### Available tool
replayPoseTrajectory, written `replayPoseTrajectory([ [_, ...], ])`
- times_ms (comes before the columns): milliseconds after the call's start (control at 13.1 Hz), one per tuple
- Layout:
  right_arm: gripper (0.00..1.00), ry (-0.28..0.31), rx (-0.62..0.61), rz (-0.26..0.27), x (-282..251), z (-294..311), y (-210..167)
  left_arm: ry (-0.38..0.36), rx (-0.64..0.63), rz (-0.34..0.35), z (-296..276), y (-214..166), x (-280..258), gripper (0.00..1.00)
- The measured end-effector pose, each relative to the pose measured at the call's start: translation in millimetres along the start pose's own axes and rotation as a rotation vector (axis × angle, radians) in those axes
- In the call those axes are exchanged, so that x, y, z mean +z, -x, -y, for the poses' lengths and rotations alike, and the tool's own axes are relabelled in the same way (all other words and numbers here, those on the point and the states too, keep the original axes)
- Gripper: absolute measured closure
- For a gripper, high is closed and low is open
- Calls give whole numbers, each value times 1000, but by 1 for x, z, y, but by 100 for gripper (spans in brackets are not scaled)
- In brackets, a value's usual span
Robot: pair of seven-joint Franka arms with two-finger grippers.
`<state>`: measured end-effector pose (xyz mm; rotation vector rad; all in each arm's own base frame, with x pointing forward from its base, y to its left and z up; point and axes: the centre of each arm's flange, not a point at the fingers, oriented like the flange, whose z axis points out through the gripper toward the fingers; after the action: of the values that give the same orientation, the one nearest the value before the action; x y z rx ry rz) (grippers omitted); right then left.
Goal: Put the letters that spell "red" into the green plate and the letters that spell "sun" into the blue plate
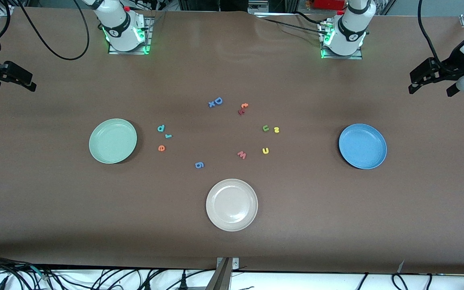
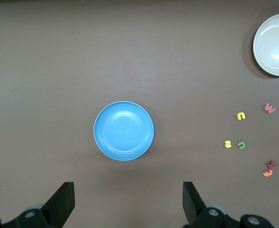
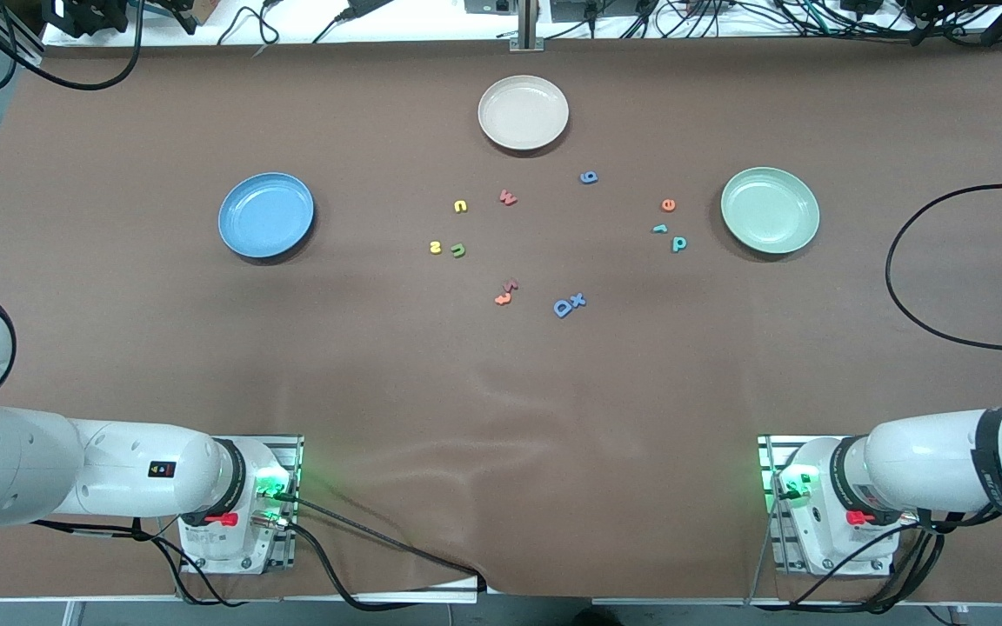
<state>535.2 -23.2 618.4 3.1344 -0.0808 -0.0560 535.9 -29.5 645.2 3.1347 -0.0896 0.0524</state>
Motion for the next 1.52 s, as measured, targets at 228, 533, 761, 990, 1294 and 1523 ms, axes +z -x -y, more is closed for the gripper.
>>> replayPoseTrajectory([
  [228, 0, 0, -2, 0, 0, 1, 0, 0, 0, 0, 0, 0, 0, 0],
  [533, 0, 0, -4, 6, 3, 2, -2, 0, 0, 0, 0, 0, 0, 0],
  [761, 0, 1, -7, 6, 3, 4, -2, 0, 0, 0, 0, 0, 0, 0],
  [990, 0, 1, -7, 7, 4, 4, -2, 0, 0, 0, 0, 0, 0, 0],
  [1294, 0, 1, -10, 17, 8, 5, -3, 0, 1, 7, 0, -3, 4, 0],
  [1523, 0, 2, -10, 24, 11, 6, -5, 0, 1, 7, -1, -3, 5, 0],
])
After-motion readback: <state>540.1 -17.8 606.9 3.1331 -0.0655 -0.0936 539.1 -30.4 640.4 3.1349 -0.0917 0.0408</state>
